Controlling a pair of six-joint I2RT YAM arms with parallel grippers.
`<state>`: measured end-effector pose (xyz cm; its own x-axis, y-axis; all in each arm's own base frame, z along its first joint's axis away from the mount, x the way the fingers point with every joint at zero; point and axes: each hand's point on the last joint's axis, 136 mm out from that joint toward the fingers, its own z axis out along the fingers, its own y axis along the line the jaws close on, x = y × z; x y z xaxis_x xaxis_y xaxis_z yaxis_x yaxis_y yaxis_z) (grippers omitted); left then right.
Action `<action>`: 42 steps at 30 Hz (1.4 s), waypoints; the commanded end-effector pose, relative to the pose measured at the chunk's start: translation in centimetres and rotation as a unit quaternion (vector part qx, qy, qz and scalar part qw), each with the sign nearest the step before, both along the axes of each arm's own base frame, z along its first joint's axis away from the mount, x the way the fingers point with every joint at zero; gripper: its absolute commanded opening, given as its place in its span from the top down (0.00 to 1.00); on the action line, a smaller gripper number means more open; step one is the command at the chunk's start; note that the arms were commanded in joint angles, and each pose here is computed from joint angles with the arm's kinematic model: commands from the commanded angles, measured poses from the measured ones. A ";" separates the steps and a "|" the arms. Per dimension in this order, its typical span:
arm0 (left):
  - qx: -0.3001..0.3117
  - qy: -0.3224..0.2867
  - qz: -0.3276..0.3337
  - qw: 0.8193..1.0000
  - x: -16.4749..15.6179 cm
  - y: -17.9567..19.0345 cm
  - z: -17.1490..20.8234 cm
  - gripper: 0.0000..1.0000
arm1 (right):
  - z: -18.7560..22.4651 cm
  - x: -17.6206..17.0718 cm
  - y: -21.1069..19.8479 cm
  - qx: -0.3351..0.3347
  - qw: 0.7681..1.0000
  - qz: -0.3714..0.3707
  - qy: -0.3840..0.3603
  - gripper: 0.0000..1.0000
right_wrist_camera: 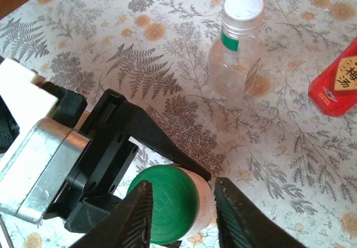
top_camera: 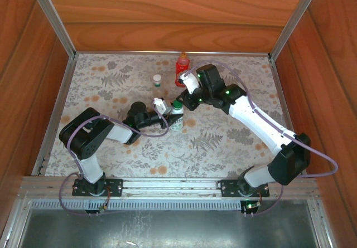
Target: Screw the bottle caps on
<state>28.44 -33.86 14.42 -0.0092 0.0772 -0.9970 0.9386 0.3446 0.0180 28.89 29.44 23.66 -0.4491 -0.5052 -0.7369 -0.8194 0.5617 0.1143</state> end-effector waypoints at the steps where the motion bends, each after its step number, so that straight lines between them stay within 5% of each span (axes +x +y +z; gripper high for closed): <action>1: 0.027 0.030 -0.007 0.999 -0.5 0.3 -2.5 0.47 | -0.5 -0.6 0.6 0.011 1.000 0.017 0.020 0.70; 8: 0.028 0.032 -0.007 0.999 -0.4 0.3 -2.7 0.47 | -1.4 -1.1 0.7 0.003 0.999 0.034 0.031 0.77; 31: 0.027 0.032 -0.005 0.999 -0.4 0.4 -2.6 0.47 | -4.5 -2.0 0.1 -0.022 0.997 0.037 0.064 0.78; 37: 0.025 0.030 -0.007 0.999 -0.5 0.5 -2.4 0.47 | -0.2 -1.4 1.0 0.049 0.998 0.016 0.042 0.74; 42: 0.020 0.032 -0.017 0.999 -0.8 0.6 -2.0 0.47 | 1.7 0.2 0.3 0.116 0.988 -0.036 0.095 0.64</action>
<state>28.46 -33.76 14.41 -0.0100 0.0766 -0.9970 0.9400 0.3408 0.0167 28.71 30.17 23.21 -0.5500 -0.4063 -0.7296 -0.7837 0.5530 0.2829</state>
